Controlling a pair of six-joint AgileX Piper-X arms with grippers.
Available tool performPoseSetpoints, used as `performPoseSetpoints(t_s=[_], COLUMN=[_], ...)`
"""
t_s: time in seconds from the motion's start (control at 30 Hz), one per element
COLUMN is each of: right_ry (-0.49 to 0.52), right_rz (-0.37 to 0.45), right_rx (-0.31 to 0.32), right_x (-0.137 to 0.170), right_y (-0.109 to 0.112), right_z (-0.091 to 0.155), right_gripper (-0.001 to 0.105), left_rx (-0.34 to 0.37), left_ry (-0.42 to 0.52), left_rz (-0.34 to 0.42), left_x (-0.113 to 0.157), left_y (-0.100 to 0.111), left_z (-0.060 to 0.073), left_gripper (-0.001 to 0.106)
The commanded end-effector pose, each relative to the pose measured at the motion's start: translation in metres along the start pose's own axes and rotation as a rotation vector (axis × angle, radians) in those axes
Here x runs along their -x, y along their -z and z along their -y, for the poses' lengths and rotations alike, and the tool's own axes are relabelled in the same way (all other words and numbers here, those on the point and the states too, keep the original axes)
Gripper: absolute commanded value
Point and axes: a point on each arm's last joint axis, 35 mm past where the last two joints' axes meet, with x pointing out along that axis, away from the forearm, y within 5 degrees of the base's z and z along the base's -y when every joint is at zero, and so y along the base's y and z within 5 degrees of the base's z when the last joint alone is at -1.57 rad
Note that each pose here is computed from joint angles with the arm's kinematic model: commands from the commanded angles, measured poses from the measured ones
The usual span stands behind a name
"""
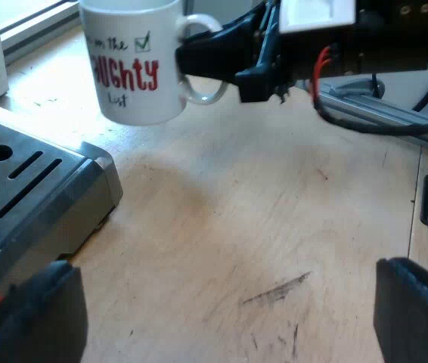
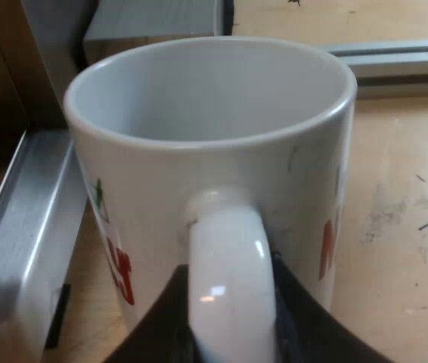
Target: Remove mug from coffee machine
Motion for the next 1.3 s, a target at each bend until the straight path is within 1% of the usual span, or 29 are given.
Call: performPoseSetpoints(t_s=[0.03,0.23,0.3,0.37,0.57,0.7,1.2,1.23,1.27,1.3], right_ry=[0.016,0.021,0.024,0.029,0.031,0.033,0.033,0.029,0.025,0.022], right_rz=[0.076,0.098,0.09,0.094,0.1,0.113,0.113,0.114,0.113,0.113], right_rx=[-0.014,-0.016,-0.007,0.02,0.027,0.022,0.022,0.024,0.025,0.025], right_x=[-0.01,-0.029,-0.034,-0.04,-0.049,-0.05,-0.05,-0.05,-0.05,-0.05], right_y=[-0.009,0.0,0.006,0.01,0.02,0.02,0.02,0.019,0.02,0.02], right_z=[-0.002,-0.01,-0.013,-0.015,-0.02,-0.02,-0.02,-0.021,-0.021,-0.021], right_gripper=[0.0,0.0,0.0,0.0,0.0,0.0,0.0,0.004,0.011,0.016], left_rx=[0.011,0.011,0.011,0.011,0.011,0.011,0.015,0.015,0.015,0.015], left_ry=[-0.044,-0.03,-0.03,-0.03,-0.008,-0.008,-0.008,-0.014,-0.016,-0.016], left_rz=[0.005,0.002,0.002,0.002,-0.002,-0.002,-0.002,-0.001,-0.001,-0.001], left_x=[0.0,0.0,0.0,0.0,0.0,0.0,0.0,0.0,0.0,0.0], left_y=[0.0,0.0,0.0,0.0,0.0,0.0,0.0,0.0,0.0,0.0], left_z=[-0.003,-0.003,-0.003,-0.003,-0.002,-0.002,-0.002,-0.002,-0.002,-0.002], left_gripper=[0.08,0.08,0.08,0.08,0.08,0.08,0.08,0.08,0.08,0.08])
